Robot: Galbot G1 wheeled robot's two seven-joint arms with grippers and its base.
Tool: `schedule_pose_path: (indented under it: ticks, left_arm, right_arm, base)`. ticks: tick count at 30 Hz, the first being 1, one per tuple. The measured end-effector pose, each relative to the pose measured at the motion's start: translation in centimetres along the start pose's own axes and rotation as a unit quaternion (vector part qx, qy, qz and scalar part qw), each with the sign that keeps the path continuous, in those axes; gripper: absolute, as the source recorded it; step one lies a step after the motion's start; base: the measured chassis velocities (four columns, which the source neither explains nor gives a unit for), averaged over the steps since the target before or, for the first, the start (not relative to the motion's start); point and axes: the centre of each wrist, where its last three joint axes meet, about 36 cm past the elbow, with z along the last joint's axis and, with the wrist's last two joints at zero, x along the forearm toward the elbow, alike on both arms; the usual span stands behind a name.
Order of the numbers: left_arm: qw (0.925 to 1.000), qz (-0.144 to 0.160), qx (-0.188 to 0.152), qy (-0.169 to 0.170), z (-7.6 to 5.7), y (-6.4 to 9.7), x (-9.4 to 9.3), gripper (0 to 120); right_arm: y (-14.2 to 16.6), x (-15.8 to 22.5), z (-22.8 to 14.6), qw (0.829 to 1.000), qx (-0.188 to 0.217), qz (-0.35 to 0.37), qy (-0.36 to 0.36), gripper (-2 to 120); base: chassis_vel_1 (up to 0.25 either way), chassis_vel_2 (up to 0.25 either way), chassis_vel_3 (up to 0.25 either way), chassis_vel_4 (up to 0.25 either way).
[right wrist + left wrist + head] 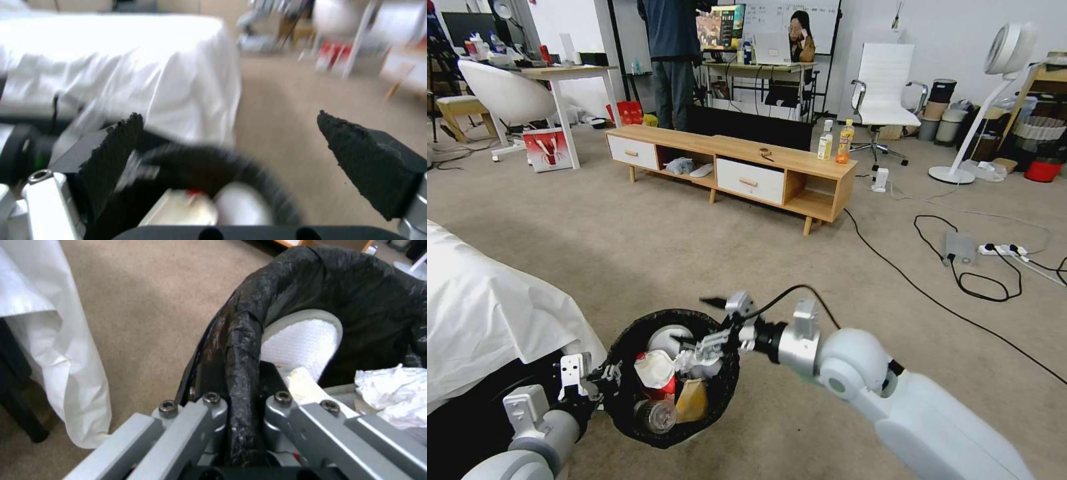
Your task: Pick up the trash bin and place the garbage on the floor into it.
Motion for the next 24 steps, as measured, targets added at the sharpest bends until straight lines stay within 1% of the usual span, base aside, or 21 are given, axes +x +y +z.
schedule_pose_path:
  ticks: [1,2,3,4,5,7,9,11,13,14,15,16,18,19,20,21,22,23,24]
  left_arm:
    - [1.0,0.0,0.0,0.0,0.0,0.0,0.0,4]
    - [1.0,0.0,0.0,-0.001,0.0,0.0,0.0,4]
    - [1.0,0.0,0.0,-0.001,0.0,0.0,0.0,4]
    - [1.0,0.0,0.0,-0.002,-0.1,-0.1,0.1,4]
    - [1.0,0.0,0.0,-0.002,-0.1,-0.1,0.1,4]
    - [1.0,-0.001,0.0,-0.005,-0.2,-0.1,0.3,4]
    - [1.0,-0.002,0.0,-0.006,-0.3,-0.1,0.3,4]
    - [0.9999,-0.004,0.0,-0.011,-0.4,0.0,0.5,4]
    - [0.9999,-0.004,0.0,-0.011,-0.4,0.0,0.5,4]
    - [0.9999,-0.004,-0.001,-0.015,-0.6,0.0,0.5,4]
    - [0.9999,-0.004,-0.001,-0.016,-0.6,0.0,0.5,4]
    - [0.9999,-0.004,-0.001,-0.016,-0.6,0.0,0.5,4]
    - [0.9998,-0.004,-0.001,-0.018,-0.7,-0.1,0.5,4]
    - [0.9998,-0.003,-0.002,-0.019,-0.7,-0.1,0.5,4]
    - [0.9998,-0.003,-0.002,-0.019,-0.7,-0.1,0.5,4]
    - [0.9998,-0.002,-0.002,-0.02,-0.8,-0.1,0.5,4]
    - [0.9998,-0.002,-0.003,-0.02,-0.8,-0.1,0.4,4]
    - [0.9998,-0.002,-0.003,-0.02,-0.8,-0.1,0.4,4]
    - [0.9998,-0.001,-0.003,-0.021,-0.9,-0.1,0.4,4]
  right_arm:
    - [0.0,0.0,0.0,1.0,0.0,0.0,0.0,100]
    - [-0.5,0.6,-1.2,0.999,0.017,0.013,-0.026,100]
    - [-0.5,0.6,-1.2,0.999,0.017,0.013,-0.026,100]
    - [-1.0,1.2,-2.6,0.998,0.032,0.028,-0.052,100]
    - [-1.0,1.2,-2.6,0.998,0.032,0.028,-0.052,100]
    - [-2.5,3.0,-5.1,0.992,0.057,0.071,-0.09,100]
    - [-2.9,3.5,-5.4,0.99,0.062,0.084,-0.094,100]
    - [-4.1,6.3,-5.9,0.982,0.073,0.146,-0.096,100]
    - [-4.1,6.3,-5.9,0.982,0.073,0.146,-0.096,100]
    - [-4.4,8.5,-4.9,0.974,0.073,0.197,-0.08,100]
    - [-4.6,9.7,-4.2,0.969,0.074,0.224,-0.068,100]
    - [-4.6,9.7,-4.2,0.969,0.074,0.224,-0.068,100]
    - [-4.8,13.5,-2.3,0.95,0.082,0.299,-0.031,100]
    - [-4.7,14.8,-1.5,0.943,0.081,0.322,-0.018,100]
    - [-4.7,14.8,-1.5,0.943,0.081,0.322,-0.018,100]
    - [-4.6,16.1,-0.7,0.934,0.079,0.348,-0.006,100]
    - [-4.5,16.7,-0.3,0.93,0.078,0.36,-0.001,100]
    - [-4.5,16.7,-0.3,0.93,0.078,0.36,-0.001,100]
    - [-4.3,17.9,0.6,0.922,0.076,0.38,0.007,100]
  base:
    - [0.0,0.0,0.0,0.0]
    - [0.0,0.0,0.0,0.0]
    - [0.0,0.0,0.0,0.0]
    - [0.0,0.0,0.0,0.0]
    - [0.0,0.0,0.0,0.0]
    - [0.0,0.0,0.0,0.0]
    - [0.0,0.0,0.0,0.0]
    - [0.0,0.0,0.0,0.0]
    - [0.0,0.0,0.0,0.0]
    - [0.0,0.0,0.0,0.0]
    - [0.0,0.0,0.0,0.0]
    - [0.0,0.0,0.0,0.0]
    - [0.0,0.0,0.0,0.0]
    - [0.0,0.0,0.0,0.0]
    - [0.0,0.0,0.0,0.0]
    - [0.0,0.0,0.0,0.0]
    - [0.0,0.0,0.0,0.0]
    - [0.0,0.0,0.0,0.0]
    - [0.0,0.0,0.0,0.0]
